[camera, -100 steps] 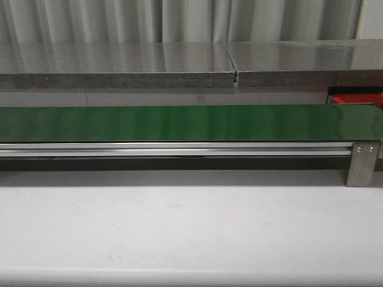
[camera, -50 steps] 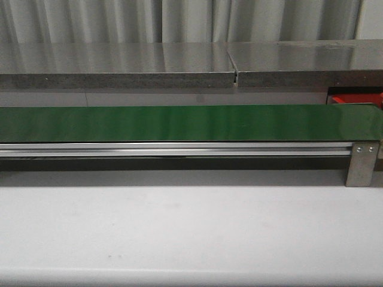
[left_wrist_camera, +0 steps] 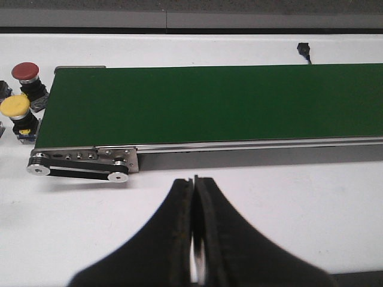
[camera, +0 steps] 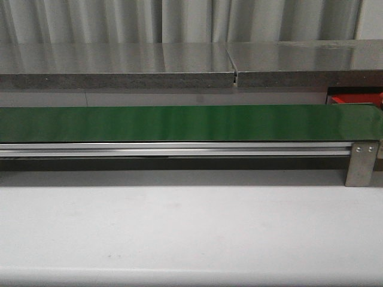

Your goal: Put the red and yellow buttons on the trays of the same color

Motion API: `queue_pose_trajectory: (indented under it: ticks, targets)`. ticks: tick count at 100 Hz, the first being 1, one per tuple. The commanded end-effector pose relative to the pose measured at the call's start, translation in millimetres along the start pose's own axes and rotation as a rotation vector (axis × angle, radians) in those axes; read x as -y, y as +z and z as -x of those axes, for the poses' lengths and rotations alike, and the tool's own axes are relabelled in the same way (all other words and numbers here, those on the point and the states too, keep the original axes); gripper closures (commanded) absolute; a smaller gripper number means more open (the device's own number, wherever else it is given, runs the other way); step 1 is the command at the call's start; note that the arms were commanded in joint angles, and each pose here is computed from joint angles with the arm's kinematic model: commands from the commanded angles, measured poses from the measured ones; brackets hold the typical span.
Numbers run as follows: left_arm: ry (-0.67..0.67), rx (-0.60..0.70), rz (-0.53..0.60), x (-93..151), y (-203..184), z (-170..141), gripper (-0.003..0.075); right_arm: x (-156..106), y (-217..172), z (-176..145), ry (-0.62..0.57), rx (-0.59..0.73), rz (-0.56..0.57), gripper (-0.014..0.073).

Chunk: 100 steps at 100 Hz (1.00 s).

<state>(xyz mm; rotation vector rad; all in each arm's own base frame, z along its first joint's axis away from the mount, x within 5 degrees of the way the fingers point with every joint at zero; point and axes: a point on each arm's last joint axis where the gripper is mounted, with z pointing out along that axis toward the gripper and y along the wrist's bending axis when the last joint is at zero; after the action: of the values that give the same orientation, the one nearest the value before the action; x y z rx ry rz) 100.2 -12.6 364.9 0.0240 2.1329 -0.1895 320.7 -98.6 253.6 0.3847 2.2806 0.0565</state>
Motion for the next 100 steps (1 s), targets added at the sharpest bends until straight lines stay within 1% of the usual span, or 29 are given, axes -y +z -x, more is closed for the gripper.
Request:
queue_pose_trajectory:
  ticks: [1,3,5,8,13,21,25,39,55,66,82,100]
  targets:
    - [-0.005,0.091,-0.015,2,-4,12,0.0741,-11,-36,23,-0.098,0.135,-0.008,0.0267]
    - [-0.005,0.091,-0.015,2,-4,12,0.0741,-13,-39,23,-0.115,0.139,-0.006,0.0312]
    - [-0.005,0.091,-0.015,2,-4,12,0.0741,-16,-44,24,-0.134,0.151,-0.003,0.0375]
    - [-0.005,0.091,-0.015,2,-4,12,0.0741,-20,-50,25,-0.157,0.161,0.001,0.0423]
    - [-0.005,0.091,-0.015,2,-4,12,0.0741,-27,-58,26,-0.197,0.176,0.010,0.0543]
    - [-0.005,0.091,-0.015,2,-4,12,0.0741,-38,-71,27,-0.254,0.197,0.025,0.0679]
    - [-0.005,0.091,-0.015,2,-4,12,0.0741,-44,-78,27,-0.279,0.210,0.035,0.0665]
    - [-0.005,0.091,-0.015,2,-4,12,0.0741,-58,-97,24,-0.326,0.226,0.077,0.0668]
    - [-0.005,0.091,-0.015,2,-4,12,0.0741,-65,-111,18,-0.375,0.248,0.086,0.0668]
    - [-0.005,0.091,-0.015,2,-4,12,0.0741,-67,-119,10,-0.382,0.276,0.088,0.0668]
    - [-0.005,0.091,-0.015,2,-4,12,0.0741,-62,-128,-7,-0.369,0.320,0.073,0.0668]
    - [-0.005,0.091,-0.015,2,-4,12,0.0741,-58,-140,-28,-0.368,0.334,0.070,0.0668]
